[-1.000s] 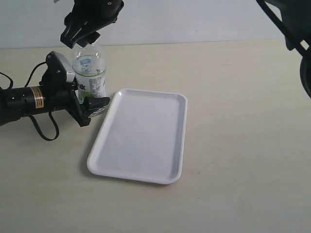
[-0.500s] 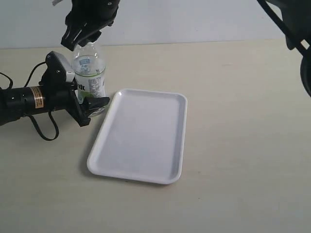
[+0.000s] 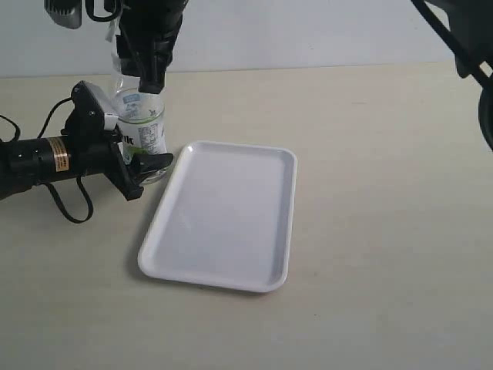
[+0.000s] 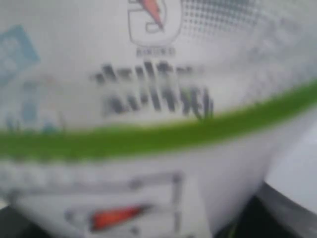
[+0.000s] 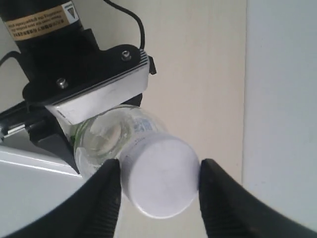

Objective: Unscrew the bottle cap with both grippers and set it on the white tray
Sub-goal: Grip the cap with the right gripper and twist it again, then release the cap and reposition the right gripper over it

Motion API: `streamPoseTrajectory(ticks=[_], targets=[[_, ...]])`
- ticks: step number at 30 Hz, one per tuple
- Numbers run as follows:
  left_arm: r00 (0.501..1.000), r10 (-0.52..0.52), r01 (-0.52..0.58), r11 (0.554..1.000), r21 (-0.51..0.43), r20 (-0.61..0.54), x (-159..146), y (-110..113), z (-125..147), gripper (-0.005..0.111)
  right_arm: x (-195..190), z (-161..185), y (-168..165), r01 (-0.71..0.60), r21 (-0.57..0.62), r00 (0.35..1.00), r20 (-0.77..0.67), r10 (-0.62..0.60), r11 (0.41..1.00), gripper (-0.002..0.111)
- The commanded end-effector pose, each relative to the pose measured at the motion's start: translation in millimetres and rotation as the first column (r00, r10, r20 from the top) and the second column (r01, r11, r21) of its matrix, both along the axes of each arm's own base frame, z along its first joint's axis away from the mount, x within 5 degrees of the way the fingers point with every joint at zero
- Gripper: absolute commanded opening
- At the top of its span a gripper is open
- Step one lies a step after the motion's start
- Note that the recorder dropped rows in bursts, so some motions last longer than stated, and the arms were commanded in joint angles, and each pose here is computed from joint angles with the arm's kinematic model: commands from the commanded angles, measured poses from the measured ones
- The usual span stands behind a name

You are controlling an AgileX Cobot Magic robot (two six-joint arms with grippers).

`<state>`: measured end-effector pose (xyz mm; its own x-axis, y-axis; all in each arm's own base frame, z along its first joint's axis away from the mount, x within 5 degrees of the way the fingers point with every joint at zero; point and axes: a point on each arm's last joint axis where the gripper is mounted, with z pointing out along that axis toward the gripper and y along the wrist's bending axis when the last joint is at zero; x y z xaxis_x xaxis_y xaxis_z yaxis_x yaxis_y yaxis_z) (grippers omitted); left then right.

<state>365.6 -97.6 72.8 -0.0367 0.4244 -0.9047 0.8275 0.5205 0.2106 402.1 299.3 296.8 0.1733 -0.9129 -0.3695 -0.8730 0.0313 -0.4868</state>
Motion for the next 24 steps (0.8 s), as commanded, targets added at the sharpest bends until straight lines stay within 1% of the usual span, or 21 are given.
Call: streamPoseTrajectory(ticks=[1, 10, 11, 13, 15, 16, 18, 21, 22, 24], targets=[[0.999, -0.016, 0.017, 1.0, -0.015, 0.03, -1, -3, 7, 0.0, 0, 2, 0, -0.105, -0.056, 0.993, 0.055, 0.108, 0.993, 0.0], [0.999, -0.024, 0.024, 1.0, -0.003, 0.048, 0, -3, 7, 0.0, -1, 2, -1, -0.132, -0.087, 0.989, 0.058, 0.137, 0.987, 0.0], [0.998, -0.025, 0.025, 1.0, -0.002, 0.05, 0, -3, 7, 0.0, -2, 5, -2, -0.127, -0.085, 0.99, 0.057, 0.132, 0.988, 0.0], [0.997, -0.034, 0.033, 0.999, 0.012, 0.068, 0, -3, 7, 0.0, -5, 11, -3, -0.083, -0.044, 0.996, 0.031, 0.084, 0.996, 0.004], [0.996, -0.039, 0.038, 0.999, 0.02, 0.078, 0, -3, 7, 0.0, -11, 22, -4, 0.0, 0.039, 1.0, -0.02, 0.001, 0.999, 0.013], [0.996, -0.042, 0.04, 0.999, 0.025, 0.084, 0, -3, 7, 0.0, -14, 27, -6, 0.033, 0.059, 0.999, -0.045, -0.03, 0.998, 0.02], [0.995, -0.045, 0.042, 0.999, 0.029, 0.088, 0, -3, 7, 0.0, -19, 37, -10, 0.14, 0.112, 0.986, -0.108, -0.128, 0.984, 0.037], [0.993, -0.054, 0.05, 0.998, 0.043, 0.105, 0, -3, 7, 0.0, -24, 46, -13, 0.322, 0.184, 0.935, -0.217, -0.281, 0.929, 0.063], [0.993, -0.052, 0.048, 0.998, 0.042, 0.105, 0, -3, 7, 0.0, -25, 48, -14, 0.379, 0.203, 0.911, -0.255, -0.325, 0.903, 0.069], [0.992, -0.05, 0.046, 0.998, 0.045, 0.112, 0, -3, 7, 0.0, -25, 48, -14, 0.465, 0.221, 0.866, -0.317, -0.387, 0.857, 0.072]])
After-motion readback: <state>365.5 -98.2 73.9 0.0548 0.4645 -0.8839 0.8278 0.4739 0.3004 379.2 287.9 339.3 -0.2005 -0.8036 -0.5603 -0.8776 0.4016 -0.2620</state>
